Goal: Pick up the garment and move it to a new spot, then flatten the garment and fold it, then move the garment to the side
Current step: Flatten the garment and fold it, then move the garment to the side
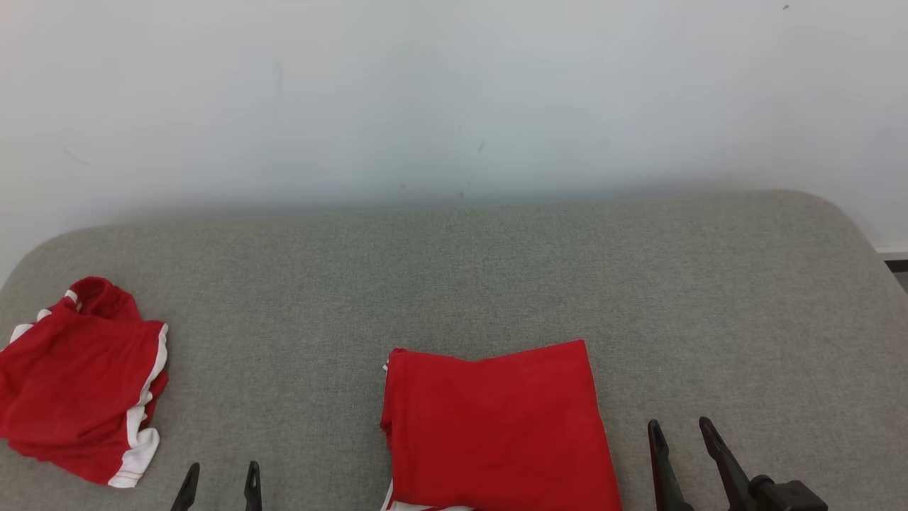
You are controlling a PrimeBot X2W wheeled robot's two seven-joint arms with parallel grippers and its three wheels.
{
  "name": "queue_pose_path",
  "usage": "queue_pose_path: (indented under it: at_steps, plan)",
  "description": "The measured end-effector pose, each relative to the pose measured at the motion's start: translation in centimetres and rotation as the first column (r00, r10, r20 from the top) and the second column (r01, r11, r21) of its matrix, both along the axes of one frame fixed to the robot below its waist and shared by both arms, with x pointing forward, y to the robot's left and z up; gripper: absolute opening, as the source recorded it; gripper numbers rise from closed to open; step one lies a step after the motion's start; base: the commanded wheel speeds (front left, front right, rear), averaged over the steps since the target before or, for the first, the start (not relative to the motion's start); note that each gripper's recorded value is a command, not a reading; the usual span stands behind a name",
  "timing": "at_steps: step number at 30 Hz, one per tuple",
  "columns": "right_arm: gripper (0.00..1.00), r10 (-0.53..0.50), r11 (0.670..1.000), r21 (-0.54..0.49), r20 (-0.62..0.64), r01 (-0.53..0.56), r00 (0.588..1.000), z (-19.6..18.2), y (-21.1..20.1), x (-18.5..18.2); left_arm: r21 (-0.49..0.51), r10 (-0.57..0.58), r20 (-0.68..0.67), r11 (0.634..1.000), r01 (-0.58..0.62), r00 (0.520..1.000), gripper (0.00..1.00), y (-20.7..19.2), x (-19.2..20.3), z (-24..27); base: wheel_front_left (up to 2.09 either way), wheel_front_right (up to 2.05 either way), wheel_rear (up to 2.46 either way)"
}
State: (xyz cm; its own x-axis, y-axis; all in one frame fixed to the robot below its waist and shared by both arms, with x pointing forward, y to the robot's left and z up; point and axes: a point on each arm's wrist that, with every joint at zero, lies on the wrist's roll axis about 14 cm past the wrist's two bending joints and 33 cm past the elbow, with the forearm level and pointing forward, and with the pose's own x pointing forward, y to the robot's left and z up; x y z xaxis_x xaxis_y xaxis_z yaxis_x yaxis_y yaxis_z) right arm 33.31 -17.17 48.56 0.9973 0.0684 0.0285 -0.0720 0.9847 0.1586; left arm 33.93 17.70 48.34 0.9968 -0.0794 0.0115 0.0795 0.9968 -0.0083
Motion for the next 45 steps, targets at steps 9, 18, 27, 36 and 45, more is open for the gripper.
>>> queue_pose_path:
  at_steps: [9, 18, 27, 36, 45]
  plan:
    - [1.0, 0.006, 1.0, 0.001, -0.005, -0.006, 1.0, -0.2, 0.2, 0.0, 0.0, 0.004, -0.004, 1.0, -0.004, 1.0, 1.0, 0.1, -0.1, -0.1, 0.0, 0.0, 0.0]
    - [1.0, 0.002, 1.0, 0.002, -0.008, -0.002, 1.0, -0.2, 0.1, -0.1, -0.002, 0.002, -0.004, 1.0, -0.002, 1.0, 1.0, 0.1, -0.1, -0.1, 0.0, 0.0, 0.0]
    - [1.0, 0.0, 1.0, 0.001, -0.012, 0.0, 1.0, -0.4, 0.0, -0.1, -0.005, 0.007, -0.003, 1.0, -0.007, 1.0, 1.0, 0.3, -0.2, -0.1, 0.0, 0.0, 0.0]
    - [1.0, 0.032, 0.999, -0.016, -0.08, -0.034, 0.996, -2.3, 0.9, 1.2, -0.01, 0.013, -0.006, 1.0, -0.013, 1.0, 1.0, 0.5, -0.3, -0.2, 0.0, 0.0, 0.0]
    - [1.0, 0.088, 0.993, -0.062, -0.217, -0.104, 0.972, -5.3, 2.5, 4.8, -0.016, 0.015, -0.01, 1.0, -0.015, 1.0, 1.0, 0.4, -0.2, -0.3, 0.0, 0.0, 0.0]
